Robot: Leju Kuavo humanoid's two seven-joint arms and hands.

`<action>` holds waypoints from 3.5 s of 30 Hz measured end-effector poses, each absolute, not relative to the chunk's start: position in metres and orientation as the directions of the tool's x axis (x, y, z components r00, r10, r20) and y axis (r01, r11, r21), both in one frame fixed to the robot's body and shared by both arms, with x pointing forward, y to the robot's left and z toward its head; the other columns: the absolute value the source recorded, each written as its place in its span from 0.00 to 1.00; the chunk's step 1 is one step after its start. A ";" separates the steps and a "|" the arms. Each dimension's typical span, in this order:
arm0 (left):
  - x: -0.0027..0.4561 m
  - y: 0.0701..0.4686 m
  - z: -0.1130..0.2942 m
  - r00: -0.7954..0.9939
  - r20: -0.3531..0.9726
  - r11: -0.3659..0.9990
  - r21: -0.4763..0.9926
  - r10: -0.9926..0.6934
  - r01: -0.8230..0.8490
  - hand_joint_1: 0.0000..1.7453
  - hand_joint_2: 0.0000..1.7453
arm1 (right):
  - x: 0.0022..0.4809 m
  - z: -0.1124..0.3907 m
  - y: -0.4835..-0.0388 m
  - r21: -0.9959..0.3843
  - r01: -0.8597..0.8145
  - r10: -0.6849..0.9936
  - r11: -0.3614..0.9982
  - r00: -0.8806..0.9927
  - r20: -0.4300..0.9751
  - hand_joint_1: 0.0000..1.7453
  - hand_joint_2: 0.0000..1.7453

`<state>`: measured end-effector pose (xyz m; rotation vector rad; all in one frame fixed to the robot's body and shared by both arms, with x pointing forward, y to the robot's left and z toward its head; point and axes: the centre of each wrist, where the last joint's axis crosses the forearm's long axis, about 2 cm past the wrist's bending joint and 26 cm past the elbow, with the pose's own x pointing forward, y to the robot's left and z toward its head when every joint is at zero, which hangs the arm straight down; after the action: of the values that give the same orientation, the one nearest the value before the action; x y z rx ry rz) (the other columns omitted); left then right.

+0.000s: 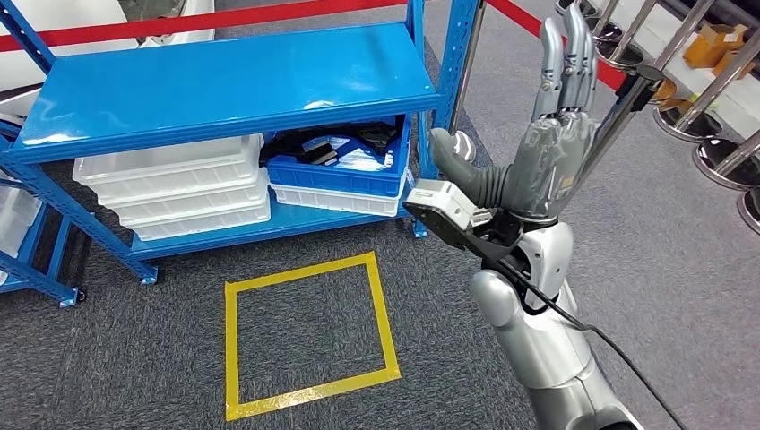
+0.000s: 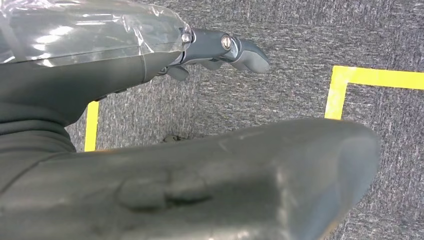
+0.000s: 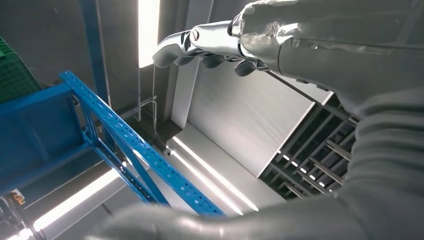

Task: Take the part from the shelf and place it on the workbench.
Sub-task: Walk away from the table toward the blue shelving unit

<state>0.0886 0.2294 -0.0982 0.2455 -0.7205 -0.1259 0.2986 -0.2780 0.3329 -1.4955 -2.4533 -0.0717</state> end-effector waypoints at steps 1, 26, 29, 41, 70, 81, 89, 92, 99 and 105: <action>0.089 0.229 -0.098 0.745 0.637 0.964 0.265 -0.198 0.030 0.00 0.00 | 0.299 0.333 -0.278 -0.096 0.879 0.866 0.467 -0.433 0.252 0.00 0.00; 0.088 0.228 -0.098 0.742 0.641 0.965 0.262 -0.198 0.031 0.00 0.00 | 0.298 0.331 -0.278 -0.109 0.878 0.865 0.467 -0.428 0.262 0.00 1.00; 0.087 0.228 -0.098 0.743 0.639 0.965 0.262 -0.197 0.031 0.00 0.00 | 0.298 0.330 -0.278 -0.113 0.878 0.867 0.465 -0.425 0.261 0.00 1.00; 0.085 0.229 -0.099 0.746 0.636 0.964 0.263 -0.197 0.031 0.00 0.00 | 0.298 0.328 -0.276 -0.124 0.874 0.864 0.470 -0.427 0.265 0.00 0.75; 0.080 0.228 -0.100 0.758 0.631 0.968 0.252 -0.163 -0.002 0.00 0.00 | 0.290 0.296 -0.282 -0.122 0.759 0.700 0.639 -0.508 0.502 0.00 0.00; 0.075 0.228 -0.101 0.773 0.620 0.975 0.220 -0.135 -0.007 0.00 0.00 | 0.247 0.175 -0.321 0.165 0.568 -0.014 0.806 -0.260 0.966 0.00 0.00; 0.076 0.228 -0.101 0.773 0.608 0.973 0.223 -0.183 0.054 0.00 0.00 | 0.204 0.086 -0.369 0.115 0.726 -0.227 0.678 0.058 0.972 0.00 0.00; 0.077 0.228 -0.101 0.773 0.607 0.973 0.224 -0.186 0.058 0.00 0.00 | 0.194 0.069 -0.380 0.063 0.760 -0.230 0.647 0.116 0.966 0.00 0.00; 0.077 0.228 -0.100 0.777 0.601 0.973 0.225 -0.187 0.061 0.00 0.00 | 0.176 0.037 -0.401 -0.286 0.731 -0.062 0.619 0.409 0.911 0.00 0.00; 0.079 0.227 -0.100 0.784 0.593 0.974 0.218 -0.183 0.062 0.00 0.75 | 0.154 -0.036 -0.380 -0.346 0.503 -0.170 0.792 0.726 0.667 0.00 0.00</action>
<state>0.0792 0.2268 -0.1001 0.1907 -0.6570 -0.1330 0.1543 -0.3796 -0.0355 -0.5425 -0.6612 -0.3920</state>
